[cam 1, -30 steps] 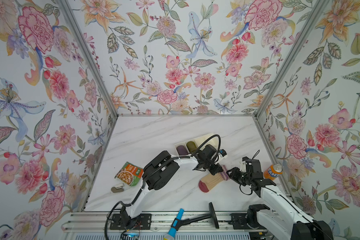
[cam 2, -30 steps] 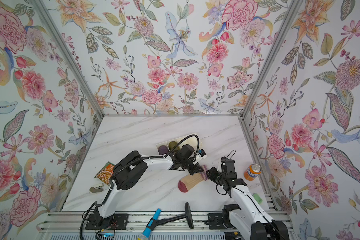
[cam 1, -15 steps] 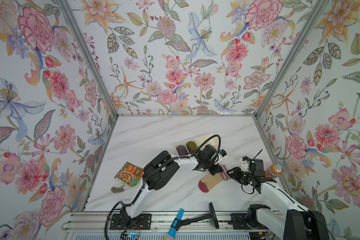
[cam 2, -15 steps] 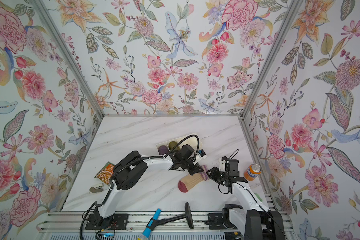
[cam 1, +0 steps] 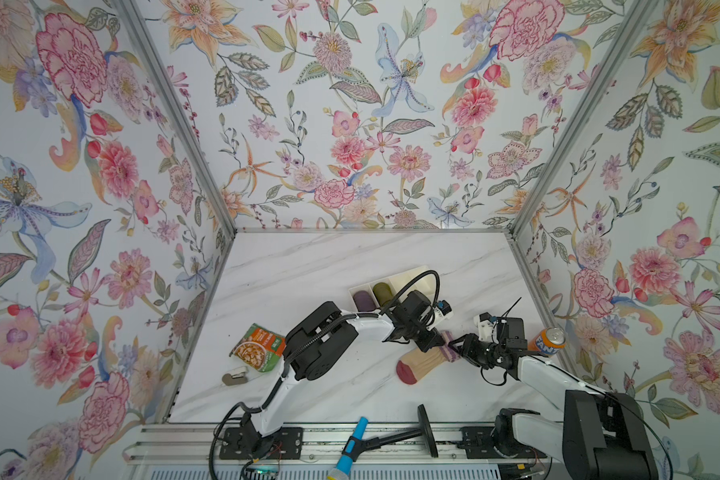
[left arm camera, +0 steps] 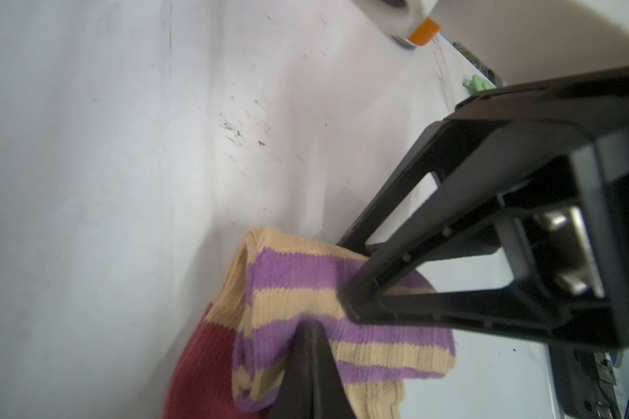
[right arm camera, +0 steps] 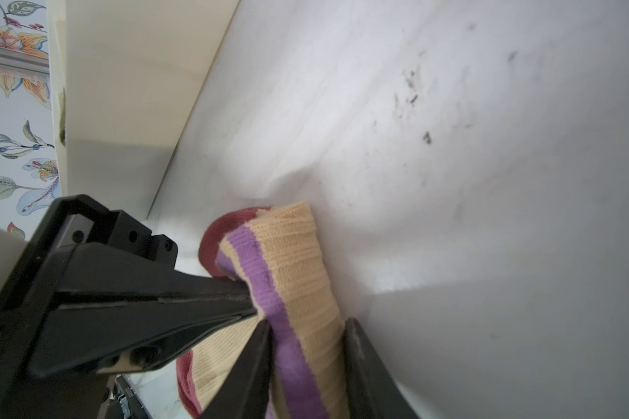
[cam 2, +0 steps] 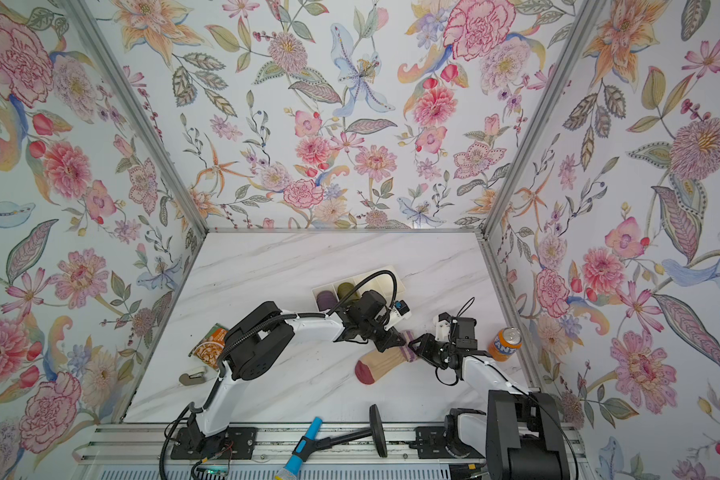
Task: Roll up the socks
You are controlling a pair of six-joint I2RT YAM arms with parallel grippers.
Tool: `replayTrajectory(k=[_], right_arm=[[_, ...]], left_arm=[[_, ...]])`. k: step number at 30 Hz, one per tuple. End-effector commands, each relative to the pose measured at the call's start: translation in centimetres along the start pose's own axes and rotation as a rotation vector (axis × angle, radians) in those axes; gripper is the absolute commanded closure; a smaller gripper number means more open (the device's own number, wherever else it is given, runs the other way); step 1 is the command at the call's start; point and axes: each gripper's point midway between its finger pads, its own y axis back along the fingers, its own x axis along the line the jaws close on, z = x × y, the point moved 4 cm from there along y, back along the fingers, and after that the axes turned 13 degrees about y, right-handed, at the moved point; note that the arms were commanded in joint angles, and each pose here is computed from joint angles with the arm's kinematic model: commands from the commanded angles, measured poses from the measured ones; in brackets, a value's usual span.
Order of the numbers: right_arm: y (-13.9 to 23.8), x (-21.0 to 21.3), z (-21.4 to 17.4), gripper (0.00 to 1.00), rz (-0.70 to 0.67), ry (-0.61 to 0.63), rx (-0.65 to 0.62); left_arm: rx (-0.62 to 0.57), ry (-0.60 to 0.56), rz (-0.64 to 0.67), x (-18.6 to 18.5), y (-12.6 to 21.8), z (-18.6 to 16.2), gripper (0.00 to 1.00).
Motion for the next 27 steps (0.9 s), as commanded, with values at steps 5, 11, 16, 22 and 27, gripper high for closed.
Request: replayTrajectory(k=[5,11,16,22,27], right_arm=[[-0.3,-0.5,-0.1,0.58,-0.015,-0.002,0.021],[-0.3,-0.5,0.0,0.58,-0.019,-0.002,0.023],[-0.5,-0.3,-0.4,0.58,0.003,-0.010,0.040],[-0.8,0.1,-0.8,0.62,0.043,-0.015,0.048],[-0.9,0.5,-0.8,0.73,0.047,-0.006,0.049]], left_arm=[[0.060,0.051,0.006,1.3,0.6,-2.0,1.00],[0.063,0.056,0.000,1.4,0.5,-2.1,1.00],[0.049,0.060,-0.014,1.2,0.4,-1.6,1.00],[0.045,0.061,-0.022,1.0,0.3,-1.3,1.00],[0.046,0.062,-0.015,1.0,0.5,-1.4,1.00]])
